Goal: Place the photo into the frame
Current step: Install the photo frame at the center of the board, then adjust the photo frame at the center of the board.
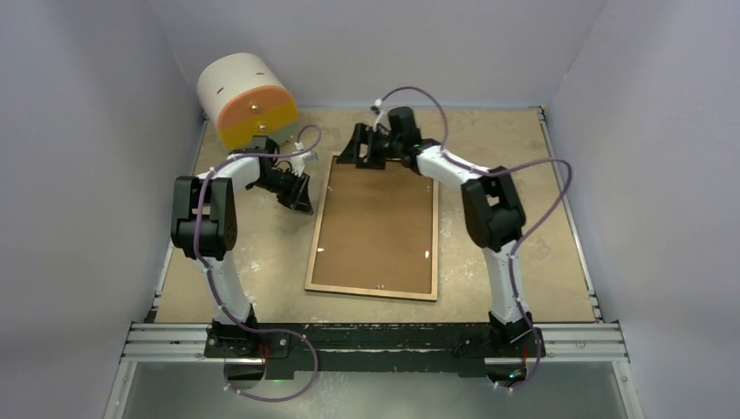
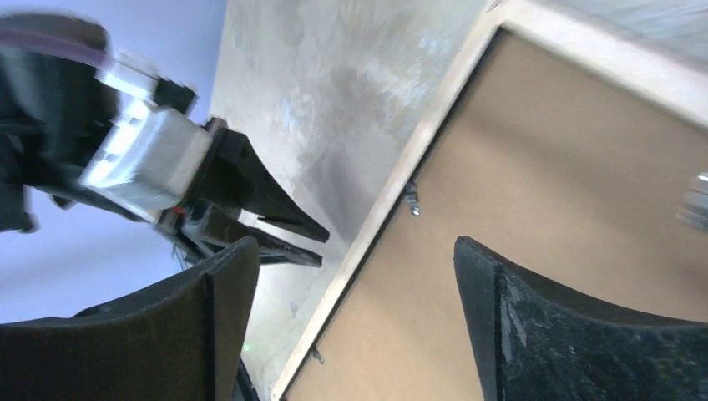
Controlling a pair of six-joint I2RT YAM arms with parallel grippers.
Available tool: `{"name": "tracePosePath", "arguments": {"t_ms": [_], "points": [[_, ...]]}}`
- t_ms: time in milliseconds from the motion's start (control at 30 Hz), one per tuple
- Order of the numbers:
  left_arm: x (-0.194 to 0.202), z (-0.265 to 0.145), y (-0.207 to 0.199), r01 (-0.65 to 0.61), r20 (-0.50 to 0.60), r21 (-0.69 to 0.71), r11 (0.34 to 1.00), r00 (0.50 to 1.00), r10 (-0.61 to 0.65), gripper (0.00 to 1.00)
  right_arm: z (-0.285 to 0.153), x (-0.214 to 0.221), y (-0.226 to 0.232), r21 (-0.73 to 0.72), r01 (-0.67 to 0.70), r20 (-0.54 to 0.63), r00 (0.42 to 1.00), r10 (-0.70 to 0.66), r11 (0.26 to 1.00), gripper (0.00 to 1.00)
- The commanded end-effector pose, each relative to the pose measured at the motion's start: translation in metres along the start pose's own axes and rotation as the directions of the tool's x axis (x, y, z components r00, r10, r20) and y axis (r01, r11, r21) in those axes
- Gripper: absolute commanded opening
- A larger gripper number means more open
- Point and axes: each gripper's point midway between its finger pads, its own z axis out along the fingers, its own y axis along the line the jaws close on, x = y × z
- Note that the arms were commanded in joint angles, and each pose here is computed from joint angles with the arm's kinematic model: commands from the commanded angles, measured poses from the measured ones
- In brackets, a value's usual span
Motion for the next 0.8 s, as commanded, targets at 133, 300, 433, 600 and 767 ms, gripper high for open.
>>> {"name": "tracePosePath", "arguments": {"t_ms": [133, 300, 433, 600, 767], "points": [[0.024, -0.021, 0.004, -0.243, -0.097, -0.114, 0.963, 0.968, 0.233, 0.27, -0.171, -0.071, -0.083, 0.312, -0.237, 0.433, 0.898, 0.084, 0.920, 0.95], [0.053, -0.002, -0.013, -0.340, -0.191, -0.110, 0.934, 0.929, 0.316, 0.27, -0.219, -0.042, -0.156, 0.465, -0.409, 0.501, 0.853, 0.147, 0.785, 0.96], [0.070, 0.011, -0.027, -0.370, -0.243, -0.076, 0.926, 0.908, 0.343, 0.27, -0.209, -0.026, -0.180, 0.474, -0.444, 0.472, 0.857, 0.206, 0.760, 0.96], [0.080, 0.027, -0.050, -0.408, -0.275, -0.025, 0.912, 0.880, 0.386, 0.27, -0.166, -0.028, -0.184, 0.408, -0.424, 0.379, 0.885, 0.272, 0.808, 0.92], [0.082, 0.053, -0.091, -0.455, -0.278, 0.083, 0.887, 0.844, 0.459, 0.28, -0.108, -0.040, -0.149, 0.323, -0.334, 0.251, 0.932, 0.260, 0.886, 0.91]]}}
